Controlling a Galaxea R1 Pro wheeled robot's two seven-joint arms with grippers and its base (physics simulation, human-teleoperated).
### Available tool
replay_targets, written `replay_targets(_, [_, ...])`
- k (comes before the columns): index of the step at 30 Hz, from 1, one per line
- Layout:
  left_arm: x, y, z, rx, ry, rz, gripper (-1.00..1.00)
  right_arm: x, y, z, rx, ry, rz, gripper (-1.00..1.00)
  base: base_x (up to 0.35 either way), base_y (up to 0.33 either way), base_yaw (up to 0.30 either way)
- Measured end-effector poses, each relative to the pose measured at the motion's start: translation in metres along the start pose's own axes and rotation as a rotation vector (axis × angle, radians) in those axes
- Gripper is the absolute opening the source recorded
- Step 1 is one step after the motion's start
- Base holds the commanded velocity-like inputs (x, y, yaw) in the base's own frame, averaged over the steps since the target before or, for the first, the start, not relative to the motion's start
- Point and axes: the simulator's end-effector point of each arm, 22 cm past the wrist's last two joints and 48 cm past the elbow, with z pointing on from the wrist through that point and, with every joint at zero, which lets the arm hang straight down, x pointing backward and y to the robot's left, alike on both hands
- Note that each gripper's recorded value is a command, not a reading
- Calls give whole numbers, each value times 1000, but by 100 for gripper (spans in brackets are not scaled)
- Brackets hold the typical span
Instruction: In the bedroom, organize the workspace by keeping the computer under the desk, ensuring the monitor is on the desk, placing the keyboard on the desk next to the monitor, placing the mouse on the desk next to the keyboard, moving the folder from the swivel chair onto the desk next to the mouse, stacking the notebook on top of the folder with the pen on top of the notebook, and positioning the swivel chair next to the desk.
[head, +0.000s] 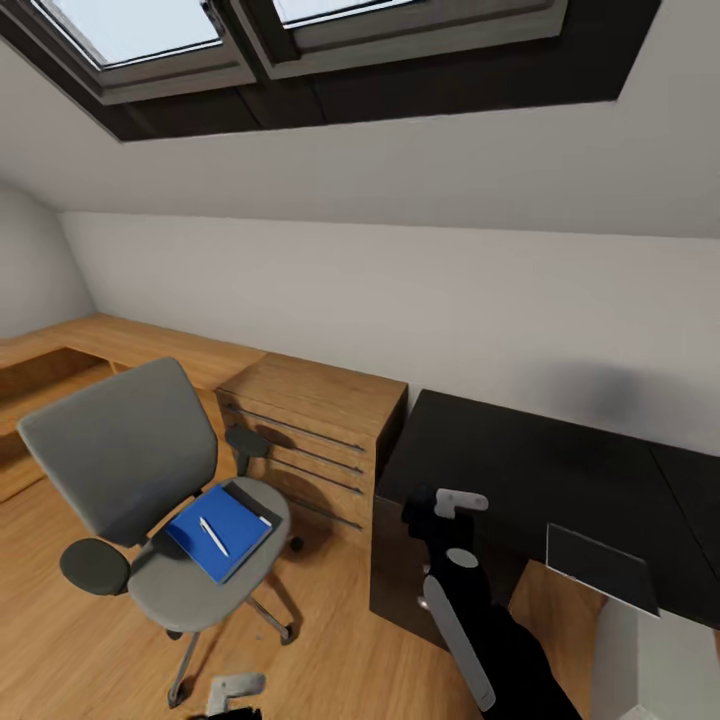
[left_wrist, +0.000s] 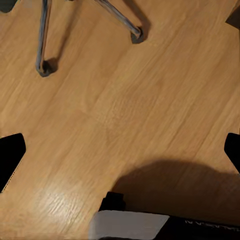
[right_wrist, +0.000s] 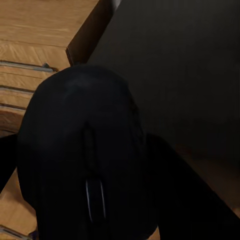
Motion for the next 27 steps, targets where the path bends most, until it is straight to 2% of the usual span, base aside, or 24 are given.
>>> replay_targets(1, [7,-3,1,0,-1,5,100,-1,0,-1,0,-1,0,-100,0,0,0])
replay_targets(2, [34,-8,5,-13,26,14,100,-3,-2,-1,7,-5,-1,-100,0,0,0])
replay_targets(4, [36,-7,4,-18,30,18,100,-5,-3,-3,9,-6,0,-100,0,0,-143])
replay_targets(5, [48,1,6,-39,53,23,100,-5,-18,1,38,2,22,-100,0,0,-274])
replay_targets(7, [50,4,4,-46,60,25,100,-8,-28,2,57,5,41,-100,0,0,-285])
replay_targets(10, [57,11,3,-61,75,27,100,-11,-37,2,75,8,58,-100,0,0,-293])
replay_targets(13, [74,27,3,-97,104,32,100,-13,-43,1,86,10,68,-100,0,0,-297])
replay_targets(18, [73,31,0,-108,63,1,100,-18,-50,-2,99,12,80,-100,0,0,-298])
replay_targets(25, [96,50,-5,-155,98,14,100,-24,-63,-5,124,14,103,-100,0,0,-150])
replay_targets(27, [91,55,-6,-167,64,0,100,-26,-63,-7,125,14,105,-100,0,0,-12])
